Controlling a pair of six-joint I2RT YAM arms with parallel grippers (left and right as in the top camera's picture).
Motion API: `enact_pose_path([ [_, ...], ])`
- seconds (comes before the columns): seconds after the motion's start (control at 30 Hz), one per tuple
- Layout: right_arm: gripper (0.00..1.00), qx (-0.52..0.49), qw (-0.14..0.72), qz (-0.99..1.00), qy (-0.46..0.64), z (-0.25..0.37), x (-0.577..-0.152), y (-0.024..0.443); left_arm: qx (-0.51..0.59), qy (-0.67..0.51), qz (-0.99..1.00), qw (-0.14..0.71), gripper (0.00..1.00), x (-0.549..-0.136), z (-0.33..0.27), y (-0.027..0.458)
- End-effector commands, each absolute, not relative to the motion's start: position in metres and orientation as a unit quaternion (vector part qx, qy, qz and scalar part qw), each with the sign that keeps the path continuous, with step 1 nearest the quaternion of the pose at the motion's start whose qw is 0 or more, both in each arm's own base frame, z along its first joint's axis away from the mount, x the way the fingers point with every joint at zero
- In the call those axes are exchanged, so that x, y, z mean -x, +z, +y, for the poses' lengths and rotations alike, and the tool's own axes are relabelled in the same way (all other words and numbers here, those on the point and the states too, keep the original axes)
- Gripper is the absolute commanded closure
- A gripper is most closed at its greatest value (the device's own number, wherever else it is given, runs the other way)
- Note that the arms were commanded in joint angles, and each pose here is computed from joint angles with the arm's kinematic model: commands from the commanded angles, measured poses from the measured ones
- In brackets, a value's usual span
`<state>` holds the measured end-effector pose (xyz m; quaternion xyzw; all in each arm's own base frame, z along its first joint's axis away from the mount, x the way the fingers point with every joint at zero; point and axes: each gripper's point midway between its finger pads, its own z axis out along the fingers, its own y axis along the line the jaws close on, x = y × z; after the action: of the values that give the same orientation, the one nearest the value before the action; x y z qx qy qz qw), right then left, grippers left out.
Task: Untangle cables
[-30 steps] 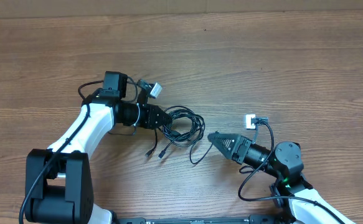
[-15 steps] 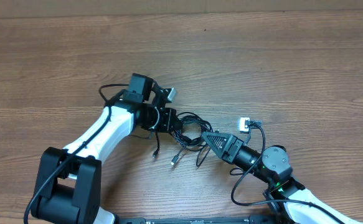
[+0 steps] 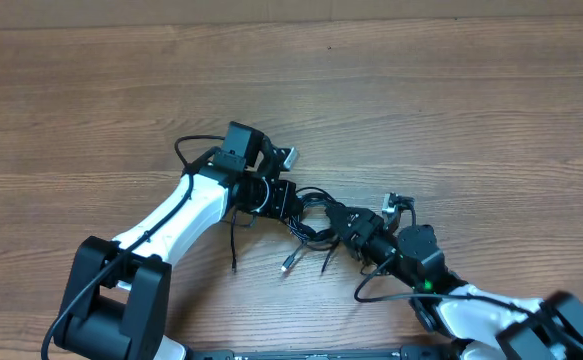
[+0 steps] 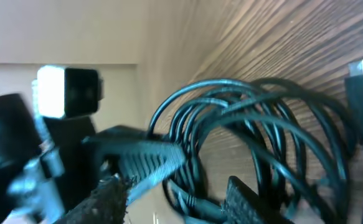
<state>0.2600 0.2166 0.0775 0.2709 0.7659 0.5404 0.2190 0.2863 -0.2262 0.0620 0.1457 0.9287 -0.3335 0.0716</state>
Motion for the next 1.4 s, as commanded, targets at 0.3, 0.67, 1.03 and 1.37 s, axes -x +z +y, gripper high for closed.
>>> enact_pose_path([
  [0.3, 0.62, -0.339, 0.179, 0.771, 0.508, 0.218, -0.272, 0.050, -0.223, -0.417, 0.880, 0.051, 0.96, -0.256, -0.261, 0.084],
  [0.67, 0.69, -0.342, 0.175, 0.769, 0.510, 0.218, -0.272, 0.050, -0.302, -0.536, 0.787, 0.049, 0.95, -0.230, -0.281, 0.123],
  [1.03, 0.96, -0.325, 0.151, 0.765, 0.535, 0.229, -0.266, 0.059, -0.329, -0.557, 0.760, 0.061, 0.96, -0.226, -0.284, 0.131],
  [1.37, 0.96, -0.306, 0.133, 0.771, 0.543, 0.234, -0.259, 0.060, -0.228, -0.281, 0.929, 0.078, 0.96, -0.273, -0.222, 0.051],
])
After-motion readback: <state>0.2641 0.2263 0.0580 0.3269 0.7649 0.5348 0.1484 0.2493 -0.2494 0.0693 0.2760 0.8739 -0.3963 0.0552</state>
